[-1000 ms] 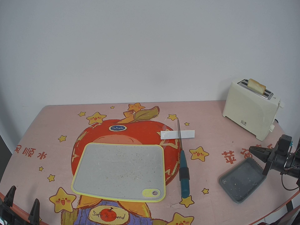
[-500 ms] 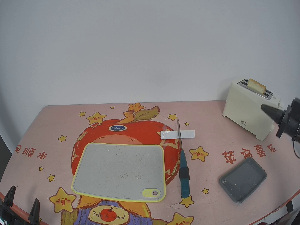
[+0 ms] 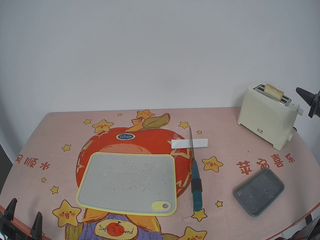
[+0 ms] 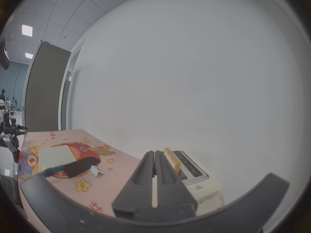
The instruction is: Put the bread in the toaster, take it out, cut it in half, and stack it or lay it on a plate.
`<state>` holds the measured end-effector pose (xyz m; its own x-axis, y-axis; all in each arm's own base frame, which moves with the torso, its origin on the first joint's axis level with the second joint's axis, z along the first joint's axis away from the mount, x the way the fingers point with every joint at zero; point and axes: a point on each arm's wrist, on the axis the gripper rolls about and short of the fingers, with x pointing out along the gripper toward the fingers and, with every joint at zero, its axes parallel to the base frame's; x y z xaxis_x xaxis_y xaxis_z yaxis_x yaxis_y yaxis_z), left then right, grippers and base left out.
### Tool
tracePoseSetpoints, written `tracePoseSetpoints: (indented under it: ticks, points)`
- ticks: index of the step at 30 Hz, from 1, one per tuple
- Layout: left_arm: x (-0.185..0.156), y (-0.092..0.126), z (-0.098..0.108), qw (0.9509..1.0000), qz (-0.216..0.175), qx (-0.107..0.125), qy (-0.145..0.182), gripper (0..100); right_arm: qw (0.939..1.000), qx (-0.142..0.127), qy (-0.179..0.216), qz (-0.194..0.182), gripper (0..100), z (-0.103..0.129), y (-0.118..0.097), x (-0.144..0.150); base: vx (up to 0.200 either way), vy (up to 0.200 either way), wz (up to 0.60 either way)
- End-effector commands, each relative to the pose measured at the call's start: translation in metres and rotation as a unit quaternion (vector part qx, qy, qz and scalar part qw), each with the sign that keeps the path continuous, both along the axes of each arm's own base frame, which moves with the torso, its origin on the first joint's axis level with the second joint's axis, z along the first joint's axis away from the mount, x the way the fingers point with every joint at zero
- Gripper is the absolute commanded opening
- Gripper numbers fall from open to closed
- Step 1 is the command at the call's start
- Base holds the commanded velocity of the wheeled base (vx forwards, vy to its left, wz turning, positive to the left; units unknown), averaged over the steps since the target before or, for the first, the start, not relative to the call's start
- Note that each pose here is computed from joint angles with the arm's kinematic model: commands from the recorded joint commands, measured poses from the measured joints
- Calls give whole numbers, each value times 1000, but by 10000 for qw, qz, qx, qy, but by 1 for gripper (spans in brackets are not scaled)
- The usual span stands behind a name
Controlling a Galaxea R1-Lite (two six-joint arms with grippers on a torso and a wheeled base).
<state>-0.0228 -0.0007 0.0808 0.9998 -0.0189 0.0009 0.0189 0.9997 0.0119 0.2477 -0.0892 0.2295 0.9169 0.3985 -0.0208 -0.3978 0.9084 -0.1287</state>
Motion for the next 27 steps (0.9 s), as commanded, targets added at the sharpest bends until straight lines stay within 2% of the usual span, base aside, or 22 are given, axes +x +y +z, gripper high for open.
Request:
tracePoseSetpoints:
  ticks: [1, 2, 9, 14, 19, 27]
  points:
    - [0, 0, -5, 10000, -5, 2, 27, 100, 9996, 27, 282, 81, 0, -15, -2, 15, 0, 0, 0]
    - [0, 0, -5, 10000, 3, 2, 27, 100, 9995, 42, 317, 82, 100, -15, -3, 15, 0, 0, 0]
    - [0, 0, -5, 10000, 3, 2, 27, 100, 9993, 58, 352, 51, 100, -12, -5, 17, 0, 0, 0]
    - [0, 0, -5, 10000, 3, 2, 27, 100, 9994, 55, 335, 20, 100, -10, -12, 31, 0, 0, 0]
    - [0, 0, -5, 10000, 3, 2, 27, 100, 9968, 207, 767, -74, 100, -12, -14, 40, 0, 0, 0]
    - [0, 0, -5, 10000, 3, 2, 27, 100, 9963, 166, 832, -155, 100, -18, -9, 65, 0, 0, 0]
